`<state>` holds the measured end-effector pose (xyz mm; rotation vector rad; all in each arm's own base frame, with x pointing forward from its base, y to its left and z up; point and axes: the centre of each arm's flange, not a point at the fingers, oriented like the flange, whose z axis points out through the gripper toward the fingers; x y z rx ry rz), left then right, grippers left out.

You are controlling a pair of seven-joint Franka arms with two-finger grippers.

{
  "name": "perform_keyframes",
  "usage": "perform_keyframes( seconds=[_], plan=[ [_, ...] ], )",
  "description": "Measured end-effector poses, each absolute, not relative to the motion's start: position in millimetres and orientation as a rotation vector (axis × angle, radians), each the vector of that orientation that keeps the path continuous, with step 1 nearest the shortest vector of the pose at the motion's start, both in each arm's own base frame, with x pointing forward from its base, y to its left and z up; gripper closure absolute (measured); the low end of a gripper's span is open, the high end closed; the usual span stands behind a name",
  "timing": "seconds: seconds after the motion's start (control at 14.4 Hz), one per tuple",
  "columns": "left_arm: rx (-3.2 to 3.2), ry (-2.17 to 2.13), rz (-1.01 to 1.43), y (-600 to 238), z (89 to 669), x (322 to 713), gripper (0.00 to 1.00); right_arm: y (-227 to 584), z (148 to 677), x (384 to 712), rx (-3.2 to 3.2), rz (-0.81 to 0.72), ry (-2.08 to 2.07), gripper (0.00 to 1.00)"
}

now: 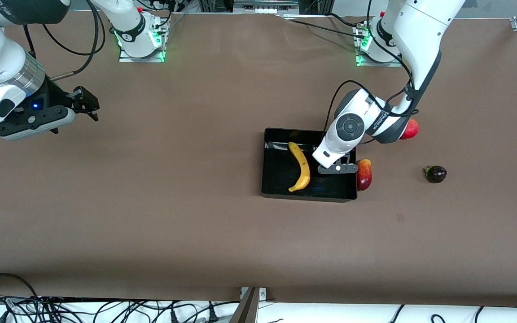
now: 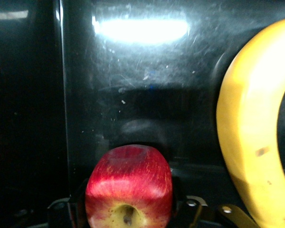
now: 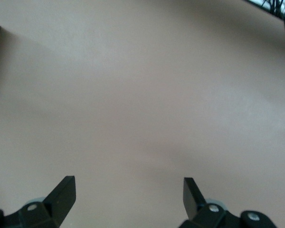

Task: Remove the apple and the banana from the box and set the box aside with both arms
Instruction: 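Grasp the red-yellow apple with the left gripper and lift it out, then lower the apple onto the table beside the box and open the left gripper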

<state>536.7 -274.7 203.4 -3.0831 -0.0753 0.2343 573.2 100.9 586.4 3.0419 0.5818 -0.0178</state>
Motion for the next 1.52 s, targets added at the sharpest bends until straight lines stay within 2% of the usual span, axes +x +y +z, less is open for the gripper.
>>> perform_keyframes(
  seconds=[0.21,0.55,0.69,0.9,1.04,1.32,1.52],
  plan=[
    [-3.077,-0.09,0.208,-275,236,552,0.32,96,587,563,3.069,-0.115,0.567,0.0],
    [-2.913,-0.1,0.37,-253,385,566,0.32,95,593,560,3.114,-0.101,0.558,0.0],
    [-2.891,-0.048,0.449,-220,398,571,0.32,81,592,564,3.121,-0.082,0.52,0.0],
    [-2.906,-0.009,0.546,-145,364,586,0.32,72,592,570,3.124,-0.048,0.495,0.0],
    [-2.961,0.069,0.517,-105,328,586,0.32,72,591,571,3.124,-0.039,0.495,0.0],
    [-2.998,0.2,0.371,-94,246,539,0.32,72,591,571,3.124,-0.038,0.495,0.0],
    [-2.996,0.233,0.332,-81,216,516,0.32,73,592,571,3.125,-0.036,0.495,0.0]
  ],
)
